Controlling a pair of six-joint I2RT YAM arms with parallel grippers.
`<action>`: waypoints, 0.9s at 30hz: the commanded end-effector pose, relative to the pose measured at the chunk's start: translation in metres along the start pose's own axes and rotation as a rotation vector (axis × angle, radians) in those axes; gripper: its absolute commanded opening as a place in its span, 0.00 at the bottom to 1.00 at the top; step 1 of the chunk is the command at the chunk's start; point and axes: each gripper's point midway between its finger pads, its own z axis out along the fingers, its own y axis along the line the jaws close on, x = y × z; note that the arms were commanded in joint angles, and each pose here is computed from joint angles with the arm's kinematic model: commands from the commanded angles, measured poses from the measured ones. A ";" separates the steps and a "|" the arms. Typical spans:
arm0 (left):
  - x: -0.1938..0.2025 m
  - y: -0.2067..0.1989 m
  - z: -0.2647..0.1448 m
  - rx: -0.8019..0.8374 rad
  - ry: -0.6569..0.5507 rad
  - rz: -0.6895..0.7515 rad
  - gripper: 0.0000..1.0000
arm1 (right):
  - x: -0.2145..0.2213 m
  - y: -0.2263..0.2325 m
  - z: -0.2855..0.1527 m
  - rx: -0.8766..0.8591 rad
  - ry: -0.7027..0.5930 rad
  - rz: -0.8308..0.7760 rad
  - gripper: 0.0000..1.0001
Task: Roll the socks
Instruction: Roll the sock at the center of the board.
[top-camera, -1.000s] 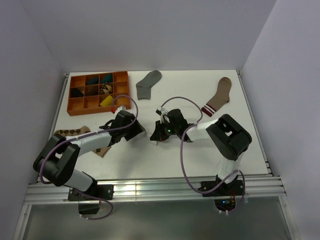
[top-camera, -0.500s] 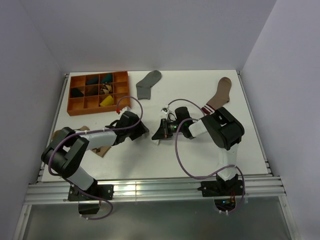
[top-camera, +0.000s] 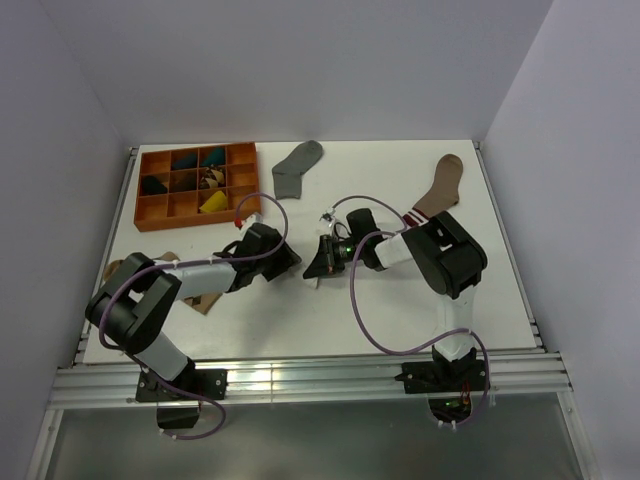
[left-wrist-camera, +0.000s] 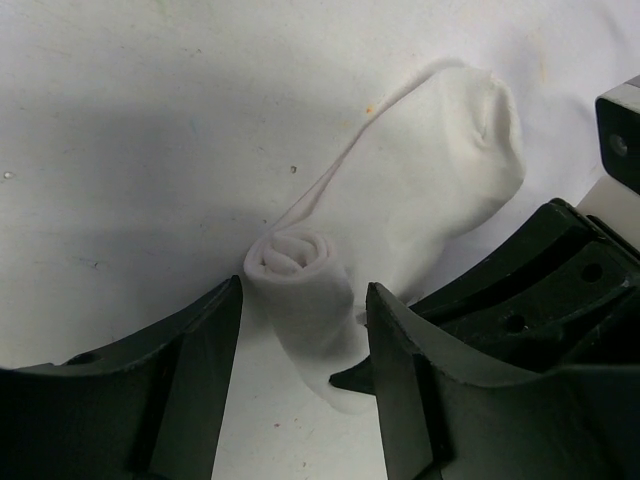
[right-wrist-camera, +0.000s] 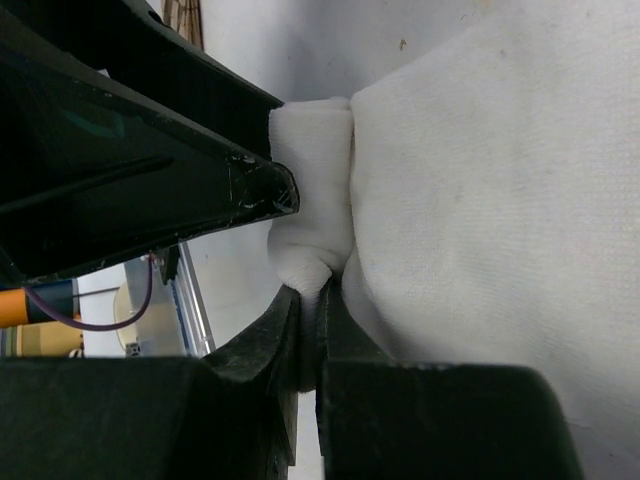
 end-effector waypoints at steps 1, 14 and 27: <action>0.006 0.012 0.002 -0.037 0.002 -0.006 0.59 | 0.013 -0.028 0.003 0.097 0.042 0.051 0.00; 0.015 0.031 0.009 -0.107 0.028 -0.006 0.39 | 0.010 -0.033 0.004 0.125 0.057 0.052 0.00; 0.012 0.025 0.012 -0.128 0.063 0.110 0.04 | -0.019 0.003 -0.035 0.357 -0.053 -0.292 0.52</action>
